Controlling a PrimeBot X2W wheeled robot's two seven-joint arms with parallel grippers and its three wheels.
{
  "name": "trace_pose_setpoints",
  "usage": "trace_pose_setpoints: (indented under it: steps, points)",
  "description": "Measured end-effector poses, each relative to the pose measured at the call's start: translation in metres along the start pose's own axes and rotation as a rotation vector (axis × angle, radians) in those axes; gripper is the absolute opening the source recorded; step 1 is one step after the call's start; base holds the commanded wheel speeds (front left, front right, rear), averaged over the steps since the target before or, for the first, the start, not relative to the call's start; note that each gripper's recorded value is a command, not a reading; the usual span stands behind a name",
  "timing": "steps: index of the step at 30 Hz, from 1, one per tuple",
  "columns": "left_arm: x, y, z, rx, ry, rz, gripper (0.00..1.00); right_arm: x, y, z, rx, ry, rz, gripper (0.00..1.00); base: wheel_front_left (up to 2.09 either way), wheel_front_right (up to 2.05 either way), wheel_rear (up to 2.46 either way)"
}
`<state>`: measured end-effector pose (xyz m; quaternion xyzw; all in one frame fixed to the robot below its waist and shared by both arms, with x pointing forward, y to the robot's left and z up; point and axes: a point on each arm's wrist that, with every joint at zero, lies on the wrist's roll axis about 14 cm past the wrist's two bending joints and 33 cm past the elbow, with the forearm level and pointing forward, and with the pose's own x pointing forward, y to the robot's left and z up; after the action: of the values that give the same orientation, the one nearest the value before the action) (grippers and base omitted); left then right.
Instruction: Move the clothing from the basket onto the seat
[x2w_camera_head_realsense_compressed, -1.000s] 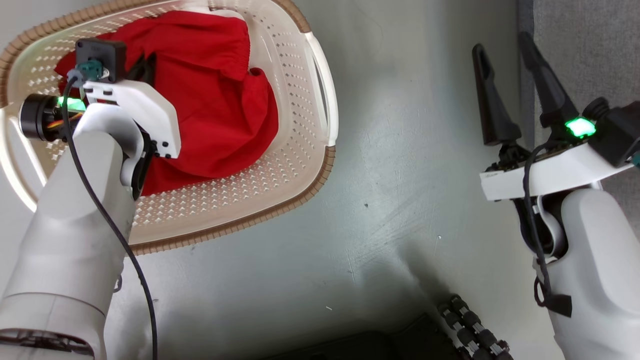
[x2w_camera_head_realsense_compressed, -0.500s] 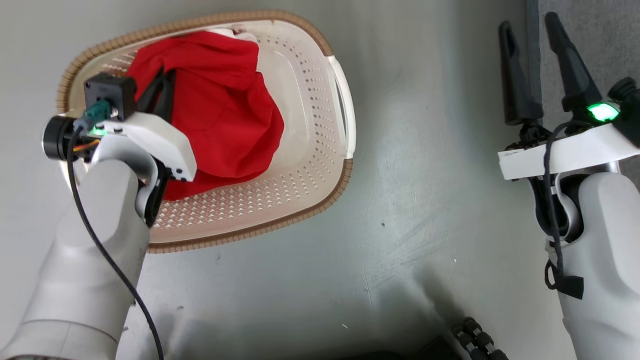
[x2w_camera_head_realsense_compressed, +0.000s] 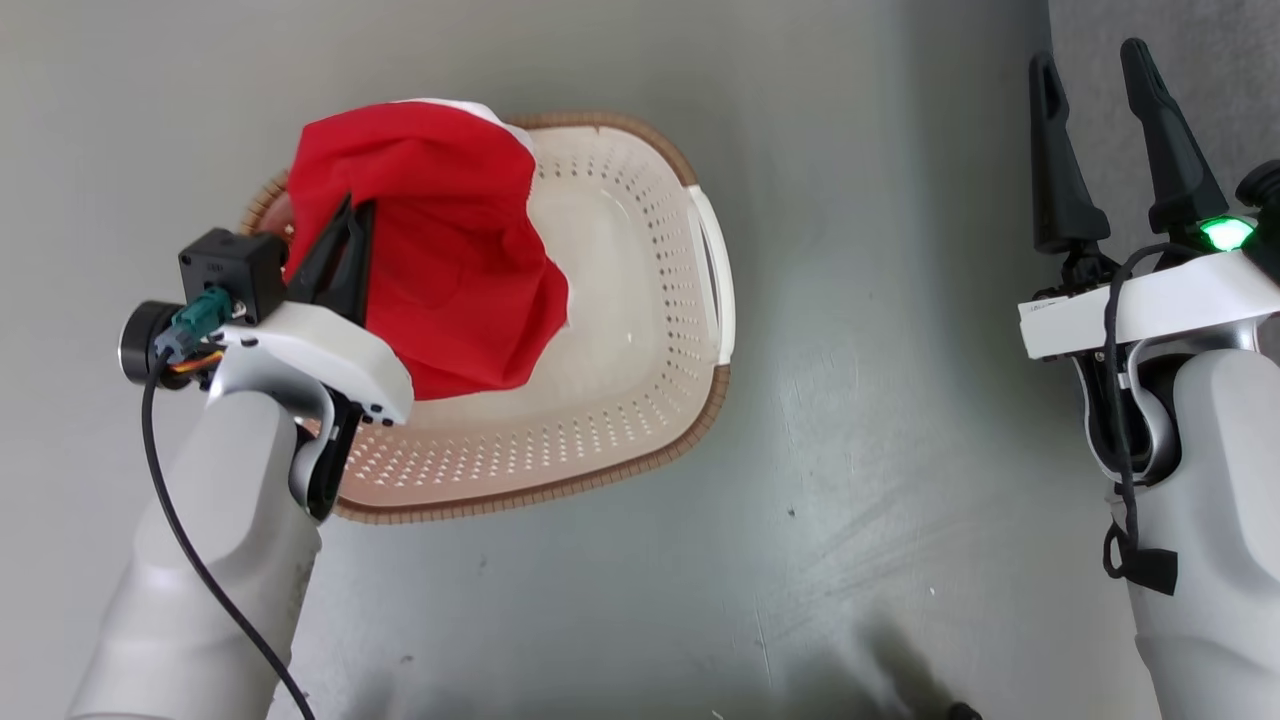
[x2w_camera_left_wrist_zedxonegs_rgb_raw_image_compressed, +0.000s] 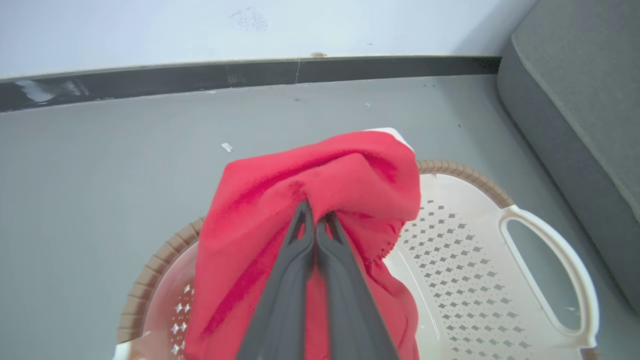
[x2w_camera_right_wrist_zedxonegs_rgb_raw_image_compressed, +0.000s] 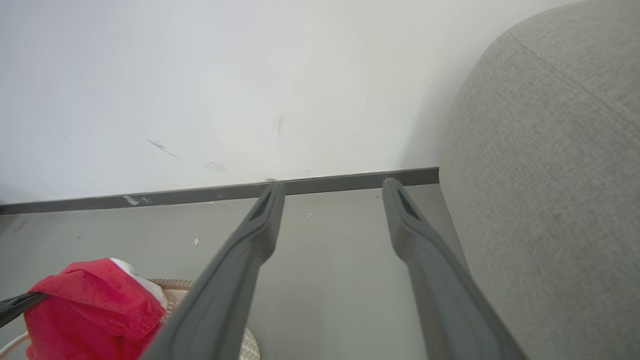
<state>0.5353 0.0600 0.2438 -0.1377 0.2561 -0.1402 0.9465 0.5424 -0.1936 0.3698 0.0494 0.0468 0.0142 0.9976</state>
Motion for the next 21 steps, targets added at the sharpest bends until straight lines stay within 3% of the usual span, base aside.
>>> trace_pose_setpoints:
  steps: [21]
  points:
    - [-0.094, -0.027, 0.107, -0.026, -0.279, 0.006, 0.00, -0.042, 0.033, 0.077, -0.016, -0.106, 0.066, 1.00, 0.00, 0.00, 0.00]
